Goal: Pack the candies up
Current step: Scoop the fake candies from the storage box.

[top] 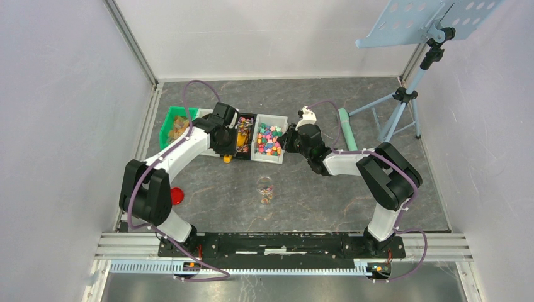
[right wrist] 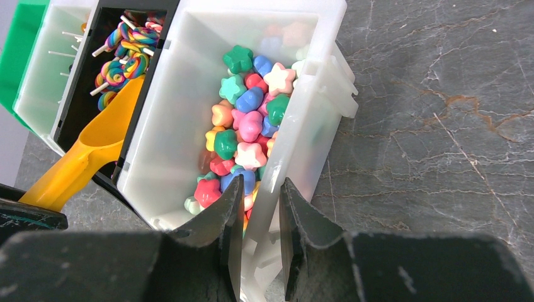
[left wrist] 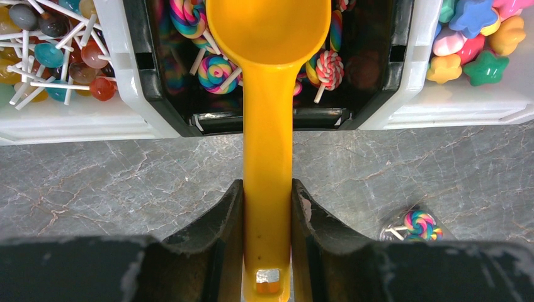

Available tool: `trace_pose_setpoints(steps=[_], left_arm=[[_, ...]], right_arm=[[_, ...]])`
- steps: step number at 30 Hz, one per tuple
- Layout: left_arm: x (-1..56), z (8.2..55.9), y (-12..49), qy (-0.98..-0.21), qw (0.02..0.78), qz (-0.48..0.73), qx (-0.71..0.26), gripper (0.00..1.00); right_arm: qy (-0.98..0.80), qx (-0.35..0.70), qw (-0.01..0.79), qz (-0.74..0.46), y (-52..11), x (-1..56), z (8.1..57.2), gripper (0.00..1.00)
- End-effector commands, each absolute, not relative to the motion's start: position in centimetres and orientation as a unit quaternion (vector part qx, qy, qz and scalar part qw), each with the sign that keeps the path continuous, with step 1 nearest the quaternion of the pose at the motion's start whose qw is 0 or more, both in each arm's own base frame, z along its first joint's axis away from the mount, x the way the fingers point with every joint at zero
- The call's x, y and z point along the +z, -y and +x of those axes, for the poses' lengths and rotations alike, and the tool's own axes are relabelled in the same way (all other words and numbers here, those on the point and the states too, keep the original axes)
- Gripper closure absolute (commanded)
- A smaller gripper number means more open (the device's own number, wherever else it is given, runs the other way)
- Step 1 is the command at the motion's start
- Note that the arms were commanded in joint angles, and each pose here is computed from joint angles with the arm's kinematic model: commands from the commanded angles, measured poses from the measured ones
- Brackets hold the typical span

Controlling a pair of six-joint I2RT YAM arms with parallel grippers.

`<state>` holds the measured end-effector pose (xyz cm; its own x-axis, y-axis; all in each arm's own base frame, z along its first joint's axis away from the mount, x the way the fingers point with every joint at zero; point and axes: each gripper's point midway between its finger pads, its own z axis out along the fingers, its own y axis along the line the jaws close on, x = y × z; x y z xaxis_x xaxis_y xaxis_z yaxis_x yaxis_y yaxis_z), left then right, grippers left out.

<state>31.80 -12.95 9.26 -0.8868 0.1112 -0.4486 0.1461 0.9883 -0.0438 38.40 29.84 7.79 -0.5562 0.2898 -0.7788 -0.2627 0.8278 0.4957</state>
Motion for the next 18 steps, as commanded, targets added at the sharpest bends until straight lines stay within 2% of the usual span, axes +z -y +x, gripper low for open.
trace_pose_setpoints(steps=[1, 18], left_arm=[[9.6, 33.2, 11.1, -0.963, 0.261, 0.059, -0.005, 0.98], [11.1, 32.0, 9.5, -0.962, 0.264, 0.073, 0.015, 0.98]], right_arm=[[-0.825, 0.328, 0.458, -0.046, -32.2, 8.8, 36.9, 1.0], [-0.835, 0.285, 0.47, -0.011, -30.6, 8.4, 38.5, 1.0]])
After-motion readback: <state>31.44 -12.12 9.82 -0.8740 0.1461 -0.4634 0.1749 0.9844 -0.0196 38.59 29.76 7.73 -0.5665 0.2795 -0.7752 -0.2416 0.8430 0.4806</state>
